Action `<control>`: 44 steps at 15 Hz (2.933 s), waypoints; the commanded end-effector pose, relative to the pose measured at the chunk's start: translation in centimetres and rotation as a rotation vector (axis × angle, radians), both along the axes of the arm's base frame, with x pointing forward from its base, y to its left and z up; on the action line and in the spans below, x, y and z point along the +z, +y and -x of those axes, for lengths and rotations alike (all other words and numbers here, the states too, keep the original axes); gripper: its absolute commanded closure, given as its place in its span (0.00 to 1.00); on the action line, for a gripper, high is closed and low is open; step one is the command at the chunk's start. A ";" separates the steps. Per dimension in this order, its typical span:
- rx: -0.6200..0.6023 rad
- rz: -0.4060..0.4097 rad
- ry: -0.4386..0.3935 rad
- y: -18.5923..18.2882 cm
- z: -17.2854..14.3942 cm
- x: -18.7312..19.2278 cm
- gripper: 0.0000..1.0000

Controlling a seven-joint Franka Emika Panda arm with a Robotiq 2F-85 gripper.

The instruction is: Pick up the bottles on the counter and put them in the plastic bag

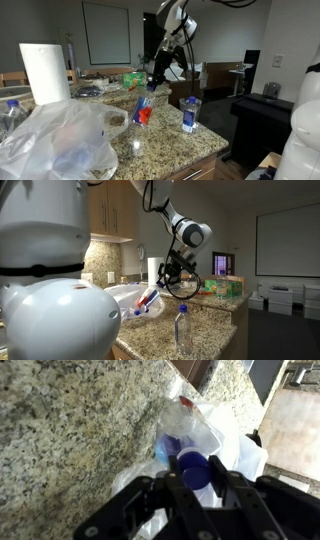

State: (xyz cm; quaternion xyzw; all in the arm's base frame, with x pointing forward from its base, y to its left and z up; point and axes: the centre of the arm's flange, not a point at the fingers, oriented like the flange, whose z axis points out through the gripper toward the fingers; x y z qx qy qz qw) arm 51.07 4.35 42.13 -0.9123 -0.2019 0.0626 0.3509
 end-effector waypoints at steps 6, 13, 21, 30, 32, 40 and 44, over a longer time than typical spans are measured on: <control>-0.254 -0.193 0.170 4.7 0.2 -9.2 0.91; -0.537 -0.309 0.180 3.7 -1.7 -10.0 0.91; -0.675 -0.225 0.169 3.1 -2.3 -10.5 0.91; -0.704 -0.179 0.247 3.2 -2.2 -10.5 0.91; -0.707 -0.196 0.259 3.3 -2.2 -10.4 0.91; -0.614 -0.256 0.326 3.7 -1.6 -10.1 0.91; -0.538 -0.151 0.324 15.7 1.9 -15.7 0.91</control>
